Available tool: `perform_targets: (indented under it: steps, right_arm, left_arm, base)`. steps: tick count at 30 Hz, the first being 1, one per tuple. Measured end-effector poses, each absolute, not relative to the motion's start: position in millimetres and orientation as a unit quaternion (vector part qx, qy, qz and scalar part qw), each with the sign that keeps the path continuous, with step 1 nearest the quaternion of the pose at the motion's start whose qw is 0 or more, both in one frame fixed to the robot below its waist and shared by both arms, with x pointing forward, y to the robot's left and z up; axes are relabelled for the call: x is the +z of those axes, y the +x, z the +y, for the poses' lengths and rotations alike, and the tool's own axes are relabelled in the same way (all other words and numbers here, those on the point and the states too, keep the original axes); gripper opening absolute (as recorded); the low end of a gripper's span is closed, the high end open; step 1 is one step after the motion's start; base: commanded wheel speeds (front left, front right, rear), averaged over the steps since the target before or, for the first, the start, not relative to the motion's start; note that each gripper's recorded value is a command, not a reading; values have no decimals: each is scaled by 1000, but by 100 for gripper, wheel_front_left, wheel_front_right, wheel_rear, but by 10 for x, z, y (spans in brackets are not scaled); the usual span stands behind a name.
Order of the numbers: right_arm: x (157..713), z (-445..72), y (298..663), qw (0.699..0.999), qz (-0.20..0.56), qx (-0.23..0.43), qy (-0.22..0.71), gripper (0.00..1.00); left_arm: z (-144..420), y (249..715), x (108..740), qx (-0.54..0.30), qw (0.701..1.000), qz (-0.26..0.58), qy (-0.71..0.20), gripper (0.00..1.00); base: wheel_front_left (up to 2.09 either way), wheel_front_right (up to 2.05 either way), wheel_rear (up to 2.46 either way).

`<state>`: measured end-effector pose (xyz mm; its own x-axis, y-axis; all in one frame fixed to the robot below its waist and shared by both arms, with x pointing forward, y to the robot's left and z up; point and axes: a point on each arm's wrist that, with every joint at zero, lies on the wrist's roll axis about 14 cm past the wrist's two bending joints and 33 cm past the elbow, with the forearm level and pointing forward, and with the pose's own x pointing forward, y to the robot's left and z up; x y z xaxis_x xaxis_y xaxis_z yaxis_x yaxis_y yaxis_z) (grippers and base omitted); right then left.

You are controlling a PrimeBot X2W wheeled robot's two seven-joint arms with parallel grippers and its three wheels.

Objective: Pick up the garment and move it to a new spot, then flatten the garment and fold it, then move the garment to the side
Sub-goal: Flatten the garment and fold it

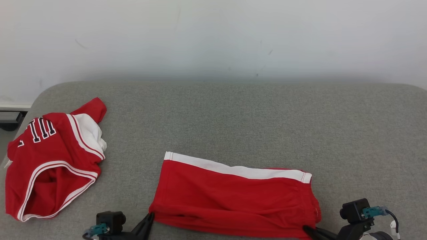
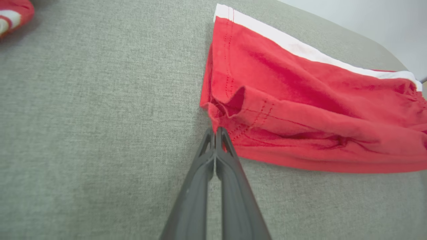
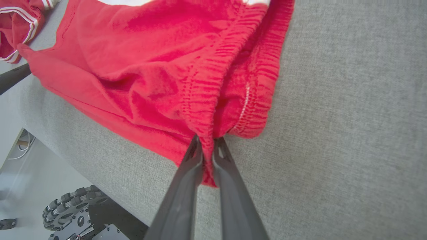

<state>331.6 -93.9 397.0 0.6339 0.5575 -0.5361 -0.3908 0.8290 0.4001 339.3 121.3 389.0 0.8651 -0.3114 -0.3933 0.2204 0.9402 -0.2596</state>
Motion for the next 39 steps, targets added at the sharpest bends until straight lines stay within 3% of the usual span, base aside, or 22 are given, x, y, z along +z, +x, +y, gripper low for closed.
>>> perform_targets:
  steps: [1, 2, 3, 4, 14, 24, 27, 39]
  right_arm:
    - [3972, -935, 3319, 895, 336, 265, 124, 58]
    - [3981, -927, 3322, 896, 335, 266, 124, 100]
    - [3994, -923, 3330, 896, 333, 265, 127, 100]
    - [4012, -918, 3338, 896, 331, 266, 130, 100]
    - [4359, -901, 3384, 907, 275, 271, 166, 100]
    - [4723, -1248, 3626, 947, 181, 196, 181, 100]
    - [4667, -1328, 3583, 950, 182, 176, 184, 100]
    - [4595, -1336, 3625, 957, 194, 157, 150, 100]
  left_arm:
    - [1221, 3387, 3880, -136, 960, 223, -103, 7]
    - [1229, 3383, 3877, -134, 960, 224, -106, 42]
    - [1247, 3381, 3876, -128, 960, 224, -108, 80]
    - [1280, 3375, 3873, -119, 961, 223, -109, 100]
    - [1538, 3329, 4037, -74, 974, 178, -119, 100]
    - [1652, 3467, 4480, -54, 991, 93, -76, 100]
    - [1600, 3478, 4597, -72, 995, 68, -32, 100]
    - [1789, 3375, 4780, -21, 999, 24, -41, 100]
  base:
    - [0, 0, 0]
    - [0, 0, 0]
    - [0, 0, 0]
    - [0, 0, 0]
    - [0, 0, 0]
    - [0, 0, 0]
    - [0, 0, 0]
    - [0, 0, 0]
